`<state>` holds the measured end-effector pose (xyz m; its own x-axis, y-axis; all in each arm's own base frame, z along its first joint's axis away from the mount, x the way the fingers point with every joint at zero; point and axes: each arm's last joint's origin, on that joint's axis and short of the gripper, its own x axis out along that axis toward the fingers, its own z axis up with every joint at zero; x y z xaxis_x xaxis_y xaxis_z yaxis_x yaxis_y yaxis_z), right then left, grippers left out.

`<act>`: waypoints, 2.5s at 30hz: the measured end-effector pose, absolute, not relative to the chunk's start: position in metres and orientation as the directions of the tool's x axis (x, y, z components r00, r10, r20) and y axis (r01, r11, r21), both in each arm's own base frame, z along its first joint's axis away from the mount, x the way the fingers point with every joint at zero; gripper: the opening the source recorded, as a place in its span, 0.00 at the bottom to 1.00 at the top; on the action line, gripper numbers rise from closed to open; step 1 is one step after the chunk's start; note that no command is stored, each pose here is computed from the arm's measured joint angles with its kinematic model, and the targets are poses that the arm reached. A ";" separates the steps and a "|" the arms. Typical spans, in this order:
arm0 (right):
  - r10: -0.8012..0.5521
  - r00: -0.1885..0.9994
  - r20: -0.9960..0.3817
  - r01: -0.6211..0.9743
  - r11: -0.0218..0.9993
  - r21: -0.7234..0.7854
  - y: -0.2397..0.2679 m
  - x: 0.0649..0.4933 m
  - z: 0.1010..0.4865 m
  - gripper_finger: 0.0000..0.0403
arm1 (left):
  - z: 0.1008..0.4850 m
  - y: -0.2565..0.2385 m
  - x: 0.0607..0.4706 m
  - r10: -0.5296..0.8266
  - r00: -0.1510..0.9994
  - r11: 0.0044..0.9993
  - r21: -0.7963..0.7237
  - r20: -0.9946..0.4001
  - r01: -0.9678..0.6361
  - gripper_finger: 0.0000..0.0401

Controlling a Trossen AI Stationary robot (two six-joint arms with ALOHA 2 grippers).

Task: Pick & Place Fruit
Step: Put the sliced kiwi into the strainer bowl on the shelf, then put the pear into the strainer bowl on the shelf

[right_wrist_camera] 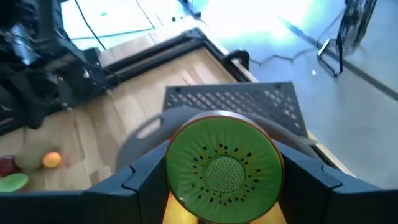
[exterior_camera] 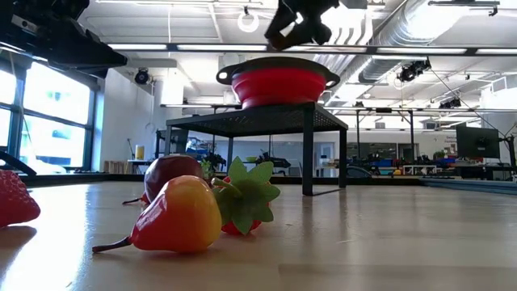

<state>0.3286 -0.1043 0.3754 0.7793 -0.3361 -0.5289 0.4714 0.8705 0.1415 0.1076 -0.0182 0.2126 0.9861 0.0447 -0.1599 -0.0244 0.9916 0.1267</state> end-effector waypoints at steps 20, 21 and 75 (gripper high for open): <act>-0.258 0.598 -0.759 0.494 0.864 0.096 -0.105 0.335 0.333 0.57 | 0.213 -0.018 0.108 0.044 0.986 0.992 0.126 -0.159 -0.024 0.03; -0.251 0.593 -0.765 0.493 0.865 0.098 -0.104 0.335 0.331 0.57 | 0.213 -0.018 0.108 0.044 0.986 0.992 0.127 -0.160 -0.024 0.03; -0.142 0.687 -0.713 0.311 0.944 0.112 -0.034 0.304 0.375 0.63 | 0.213 -0.018 0.108 0.044 0.986 0.992 0.126 -0.160 -0.023 0.03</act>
